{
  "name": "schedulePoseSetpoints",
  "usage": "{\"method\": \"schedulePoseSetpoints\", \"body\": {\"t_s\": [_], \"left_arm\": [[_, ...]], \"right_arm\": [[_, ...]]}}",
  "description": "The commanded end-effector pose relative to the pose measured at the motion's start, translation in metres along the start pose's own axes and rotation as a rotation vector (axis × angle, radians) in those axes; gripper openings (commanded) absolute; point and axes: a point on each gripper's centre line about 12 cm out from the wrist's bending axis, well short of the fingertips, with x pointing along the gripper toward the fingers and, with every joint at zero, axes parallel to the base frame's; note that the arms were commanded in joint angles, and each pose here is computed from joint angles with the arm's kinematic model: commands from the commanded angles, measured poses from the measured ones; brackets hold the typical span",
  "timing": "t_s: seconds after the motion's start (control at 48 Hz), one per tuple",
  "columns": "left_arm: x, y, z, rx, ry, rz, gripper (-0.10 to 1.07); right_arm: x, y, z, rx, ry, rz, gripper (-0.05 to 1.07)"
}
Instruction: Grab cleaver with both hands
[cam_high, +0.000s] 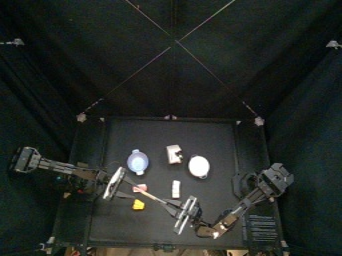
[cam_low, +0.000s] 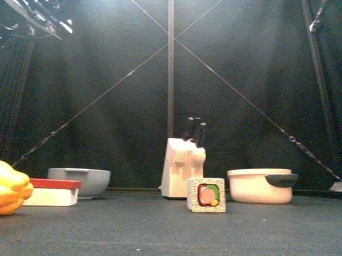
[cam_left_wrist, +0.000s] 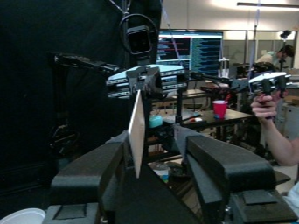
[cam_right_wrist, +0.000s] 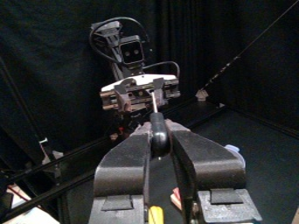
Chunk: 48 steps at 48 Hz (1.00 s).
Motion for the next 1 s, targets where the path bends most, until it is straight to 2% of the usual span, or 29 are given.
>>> {"method": "schedulePoseSetpoints", "body": {"t_s": [0.0,0.375,0.729,0.896,0.979], "left_arm": [[0.008,0.001,0.008,0.010,-0.029,-0.009,0.77],[0.013,0.003,0.003,0.010,-0.012,-0.011,0.65],[0.012,0.002,0.003,0.022,-0.007,-0.026,0.34],[0.011,0.002,0.000,0.043,0.005,-0.035,0.25],[0.010,0.003,0.000,0.042,0.008,-0.030,0.23]], "right_arm": [[-0.002,-0.007,0.027,0.052,-0.035,-0.001,0.51],[0.000,-0.007,0.028,0.046,-0.044,0.006,0.51],[0.004,-0.010,0.027,0.050,-0.042,-0.005,0.51],[0.004,-0.011,0.021,0.056,-0.021,-0.012,0.52],[0.004,-0.012,0.014,0.051,0.001,-0.015,0.57]]}}
